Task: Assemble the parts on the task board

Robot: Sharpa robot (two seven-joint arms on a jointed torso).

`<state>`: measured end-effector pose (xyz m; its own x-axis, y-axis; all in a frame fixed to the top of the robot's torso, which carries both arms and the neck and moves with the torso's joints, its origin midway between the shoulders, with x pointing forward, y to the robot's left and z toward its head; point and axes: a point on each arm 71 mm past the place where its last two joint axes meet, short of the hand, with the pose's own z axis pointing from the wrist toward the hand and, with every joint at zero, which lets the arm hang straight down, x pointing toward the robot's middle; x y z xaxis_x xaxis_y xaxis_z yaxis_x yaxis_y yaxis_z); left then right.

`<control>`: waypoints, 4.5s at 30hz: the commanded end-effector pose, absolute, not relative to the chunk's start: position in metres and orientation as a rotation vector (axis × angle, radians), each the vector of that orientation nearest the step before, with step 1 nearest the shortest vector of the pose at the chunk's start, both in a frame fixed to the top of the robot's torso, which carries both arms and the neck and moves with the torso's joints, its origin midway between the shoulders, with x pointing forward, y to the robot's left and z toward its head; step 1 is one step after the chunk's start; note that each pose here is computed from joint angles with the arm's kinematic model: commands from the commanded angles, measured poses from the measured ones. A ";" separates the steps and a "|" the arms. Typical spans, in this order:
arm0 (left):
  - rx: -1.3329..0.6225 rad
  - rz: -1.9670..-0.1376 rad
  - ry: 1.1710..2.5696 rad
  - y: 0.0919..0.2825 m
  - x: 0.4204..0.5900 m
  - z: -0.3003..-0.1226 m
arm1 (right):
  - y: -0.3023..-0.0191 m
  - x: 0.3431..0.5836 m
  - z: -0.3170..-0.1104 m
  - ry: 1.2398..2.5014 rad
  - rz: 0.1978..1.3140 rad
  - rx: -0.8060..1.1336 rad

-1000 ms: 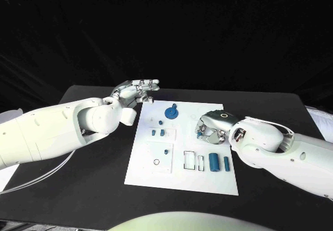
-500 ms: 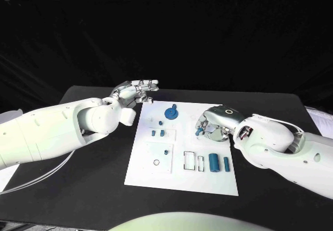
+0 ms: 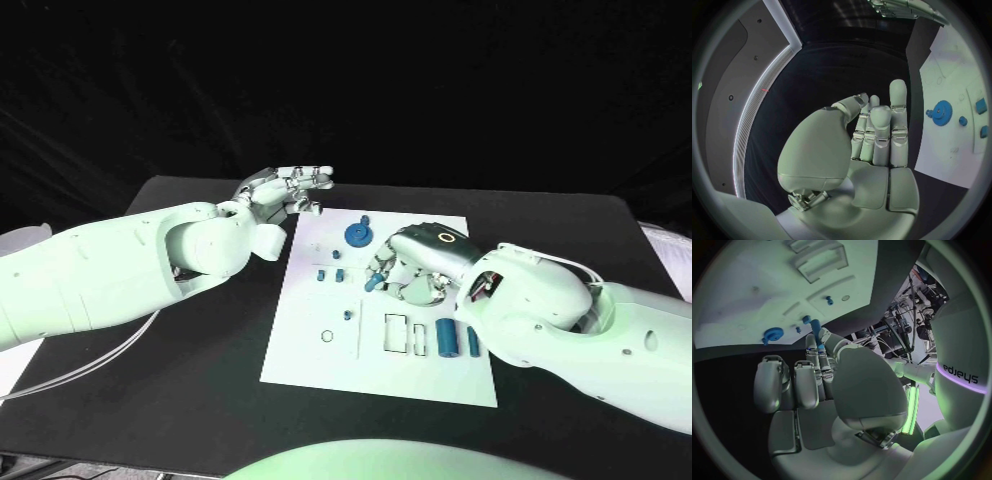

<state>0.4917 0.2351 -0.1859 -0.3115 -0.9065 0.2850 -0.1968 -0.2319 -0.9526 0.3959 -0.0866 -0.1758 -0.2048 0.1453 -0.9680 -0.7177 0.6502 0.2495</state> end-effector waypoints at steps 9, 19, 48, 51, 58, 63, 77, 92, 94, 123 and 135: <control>-1.330 -1.634 1.466 0.227 0.491 -0.185 | -0.041 0.374 -0.197 1.611 0.994 -0.556; -1.328 -1.640 1.469 0.224 0.490 -0.185 | -0.029 0.372 -0.228 1.688 1.001 -0.577; -1.329 -1.639 1.469 0.225 0.490 -0.184 | -0.023 0.377 -0.246 1.733 0.894 -0.637; -1.329 -1.639 1.469 0.225 0.490 -0.184 | -0.020 0.377 -0.247 1.726 0.879 -0.651; -1.329 -1.638 1.470 0.225 0.490 -0.184 | -0.017 0.375 -0.247 1.721 0.868 -0.671; -1.330 -1.636 1.469 0.225 0.490 -0.184 | -0.014 0.373 -0.248 1.730 0.880 -0.677; -1.331 -1.634 1.469 0.226 0.490 -0.184 | -0.018 0.376 -0.247 1.692 0.912 -0.597; -1.336 -1.623 1.468 0.231 0.490 -0.185 | -0.090 0.383 -0.205 1.617 0.953 -0.283; -1.338 -1.619 1.471 0.232 0.489 -0.186 | -0.114 0.389 -0.201 1.681 0.915 -0.179; -1.332 -1.644 1.492 0.227 0.482 -0.186 | -0.201 0.370 -0.240 1.990 0.435 0.036; -1.333 -1.645 1.494 0.227 0.482 -0.187 | -0.190 0.370 -0.255 2.043 0.420 0.000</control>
